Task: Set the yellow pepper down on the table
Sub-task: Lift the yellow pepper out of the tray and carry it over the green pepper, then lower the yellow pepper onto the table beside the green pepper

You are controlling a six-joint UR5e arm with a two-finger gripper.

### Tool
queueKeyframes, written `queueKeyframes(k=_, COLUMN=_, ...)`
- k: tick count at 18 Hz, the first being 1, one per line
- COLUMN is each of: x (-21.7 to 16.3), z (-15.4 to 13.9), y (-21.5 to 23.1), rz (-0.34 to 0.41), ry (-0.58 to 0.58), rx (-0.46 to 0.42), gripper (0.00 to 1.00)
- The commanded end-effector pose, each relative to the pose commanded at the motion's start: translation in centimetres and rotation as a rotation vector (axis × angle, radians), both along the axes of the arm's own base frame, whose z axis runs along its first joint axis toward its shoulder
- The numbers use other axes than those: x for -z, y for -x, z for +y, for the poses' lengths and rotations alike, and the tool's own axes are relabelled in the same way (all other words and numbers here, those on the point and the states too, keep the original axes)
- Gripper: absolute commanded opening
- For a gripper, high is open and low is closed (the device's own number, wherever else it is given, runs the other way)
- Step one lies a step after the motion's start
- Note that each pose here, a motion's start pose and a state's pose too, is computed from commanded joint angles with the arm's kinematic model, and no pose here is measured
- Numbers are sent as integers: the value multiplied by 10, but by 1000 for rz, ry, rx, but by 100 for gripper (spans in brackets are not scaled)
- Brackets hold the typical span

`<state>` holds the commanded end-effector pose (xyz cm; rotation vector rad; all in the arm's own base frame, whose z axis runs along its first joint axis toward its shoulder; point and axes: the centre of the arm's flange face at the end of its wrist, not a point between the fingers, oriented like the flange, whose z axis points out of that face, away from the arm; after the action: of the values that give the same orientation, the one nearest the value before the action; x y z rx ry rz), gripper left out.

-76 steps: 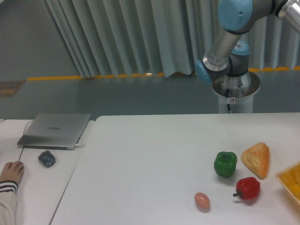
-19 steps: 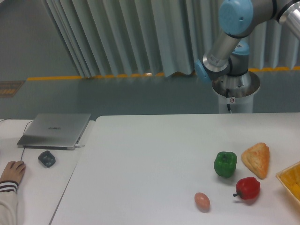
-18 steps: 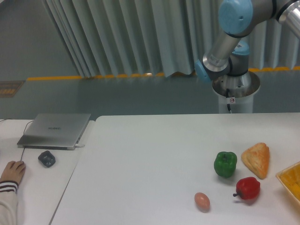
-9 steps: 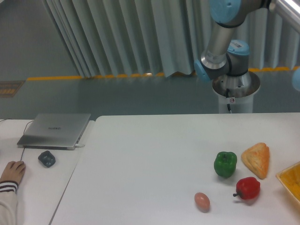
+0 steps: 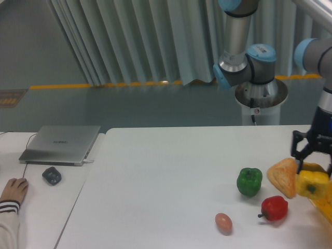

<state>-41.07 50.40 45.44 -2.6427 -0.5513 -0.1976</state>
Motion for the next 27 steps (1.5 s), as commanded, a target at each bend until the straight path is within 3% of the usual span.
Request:
queueKeyframes(k=6, x=14, z=42, y=-58, rz=68, ry=111, rx=102, gripper=53)
queueKeyframes(k=11, x=24, z=61, y=-93, rz=101, ry=168, rx=199, gripper=53)
queueKeyframes(k=14, x=24, z=62, y=-100, rz=106, ry=171, rx=226, gripper=53)
queueKeyframes(k=19, x=29, z=53, y=-107, rz=185, ry=215, rx=391, gripper=53)
queueKeyframes(k=25, x=32, z=45, y=-126, rz=206, ry=317, rx=575, gripper=53)
queueKeyframes(k=27, x=31, z=49, y=-135, rz=222, ry=337, rx=594, gripper=53)
